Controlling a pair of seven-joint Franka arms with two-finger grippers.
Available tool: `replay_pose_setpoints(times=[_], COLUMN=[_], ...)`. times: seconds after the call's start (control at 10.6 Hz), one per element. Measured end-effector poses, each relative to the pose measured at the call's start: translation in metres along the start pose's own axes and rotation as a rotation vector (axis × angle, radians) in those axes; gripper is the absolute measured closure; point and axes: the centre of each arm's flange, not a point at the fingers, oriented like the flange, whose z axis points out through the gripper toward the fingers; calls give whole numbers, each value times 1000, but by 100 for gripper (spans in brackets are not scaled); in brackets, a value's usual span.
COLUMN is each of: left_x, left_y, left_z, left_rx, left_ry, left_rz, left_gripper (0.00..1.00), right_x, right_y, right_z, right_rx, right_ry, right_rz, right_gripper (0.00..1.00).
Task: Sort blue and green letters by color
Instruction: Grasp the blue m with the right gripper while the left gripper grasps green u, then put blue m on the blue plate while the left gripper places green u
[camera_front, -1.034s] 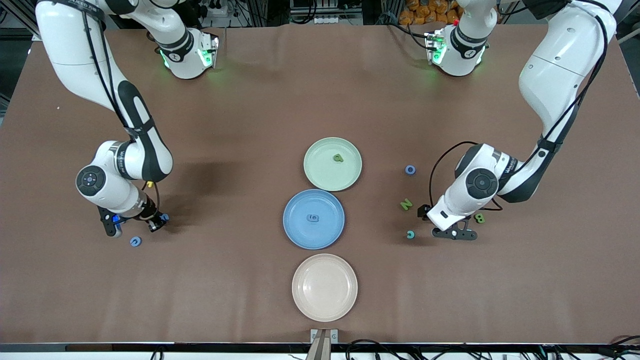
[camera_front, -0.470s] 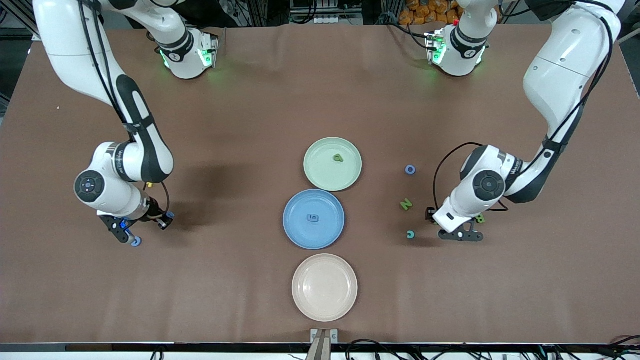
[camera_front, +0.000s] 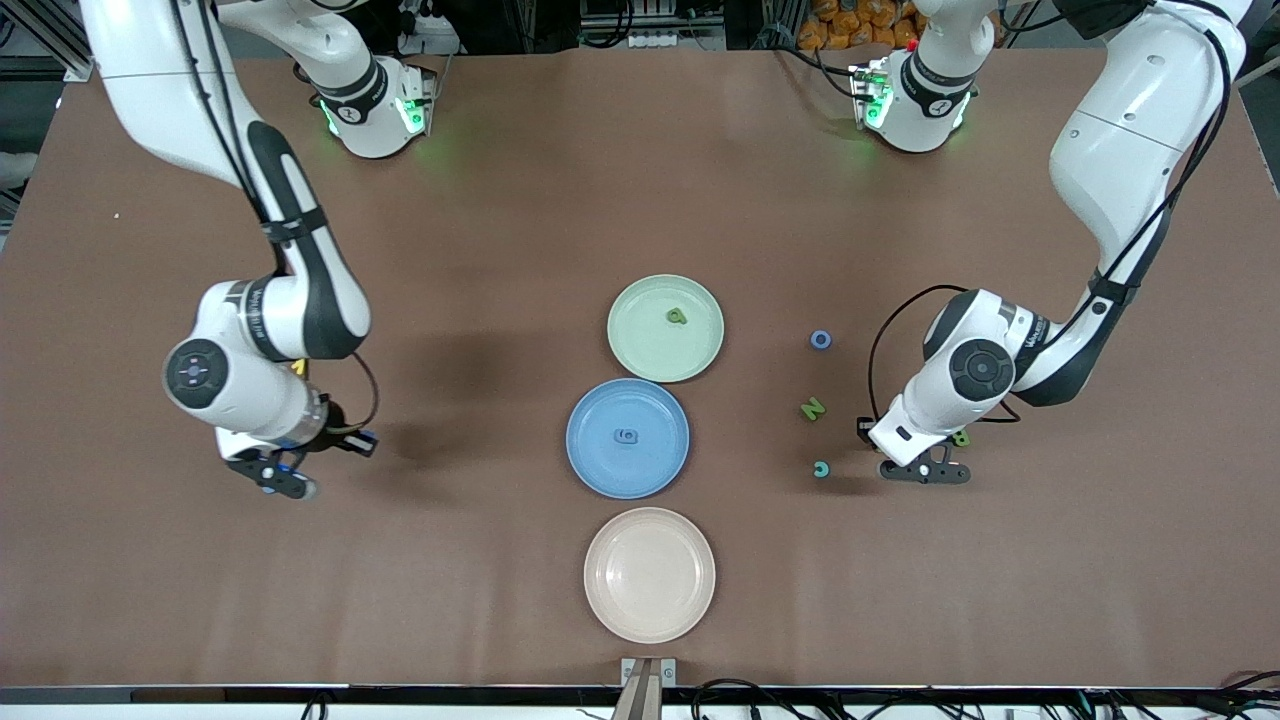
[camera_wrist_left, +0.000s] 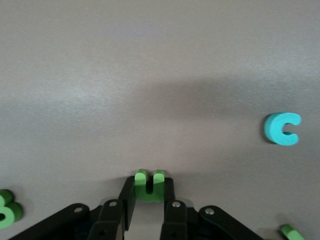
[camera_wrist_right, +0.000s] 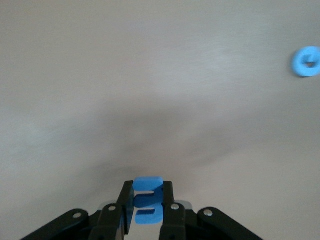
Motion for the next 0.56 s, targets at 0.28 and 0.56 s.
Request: replay_pose_setpoints(times=[0.28, 0.56], left_x=[-4, -32], left_y=[46, 147], left_z=[-14, -43], left_rx=[-44, -87], left_ry=[17, 3], left_rz=[-48, -122], left_gripper=[73, 73], right_x=[-31, -58], right_y=[-73, -128], right_z=[-18, -32], right_rx=[37, 70], right_ry=[30, 65], right_rz=[-185, -329], right_gripper=[73, 73])
